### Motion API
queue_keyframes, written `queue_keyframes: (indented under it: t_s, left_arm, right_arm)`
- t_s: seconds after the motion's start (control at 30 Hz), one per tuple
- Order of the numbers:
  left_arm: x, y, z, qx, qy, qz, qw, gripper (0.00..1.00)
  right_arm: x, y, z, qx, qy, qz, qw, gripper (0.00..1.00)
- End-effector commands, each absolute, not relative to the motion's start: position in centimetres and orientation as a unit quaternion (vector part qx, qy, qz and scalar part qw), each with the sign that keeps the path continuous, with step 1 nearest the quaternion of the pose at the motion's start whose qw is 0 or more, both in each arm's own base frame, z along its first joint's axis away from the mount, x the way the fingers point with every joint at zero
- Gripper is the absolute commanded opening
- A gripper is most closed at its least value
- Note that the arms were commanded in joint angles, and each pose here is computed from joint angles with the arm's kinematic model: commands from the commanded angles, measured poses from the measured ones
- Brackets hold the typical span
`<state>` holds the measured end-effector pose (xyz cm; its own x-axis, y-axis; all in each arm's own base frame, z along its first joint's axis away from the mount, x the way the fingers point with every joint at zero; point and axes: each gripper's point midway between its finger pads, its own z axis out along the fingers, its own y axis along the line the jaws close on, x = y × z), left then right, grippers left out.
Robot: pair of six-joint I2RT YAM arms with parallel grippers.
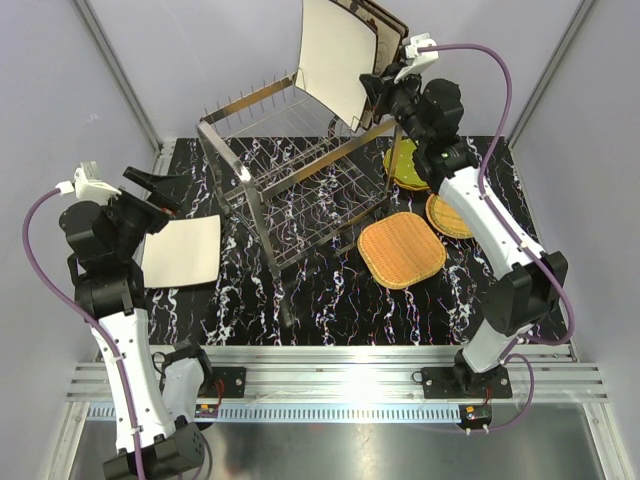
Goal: Unload the plates from the dish rack
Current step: Grab a plate with the right arm
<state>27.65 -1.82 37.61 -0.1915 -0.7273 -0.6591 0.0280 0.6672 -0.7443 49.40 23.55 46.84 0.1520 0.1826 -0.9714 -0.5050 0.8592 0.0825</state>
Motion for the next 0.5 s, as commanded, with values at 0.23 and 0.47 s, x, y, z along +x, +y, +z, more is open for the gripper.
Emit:
queue_keyframes:
  t_s: [0.23,0.47]
  left_arm:
    - [27.2,-2.5,39.9,-0.219,0.683,-0.336,0.611,0.99]
    - [27.1,-2.4,40.0,-0.218,0.681,-0.332,0.615,0.99]
  right_arm:
    - [48.2,19.9,50.8,-0.095,0.552,0.222,0.798,0.29]
    - [49.6,20.0,51.1,-0.088,0.551,0.231,0.797,0.41]
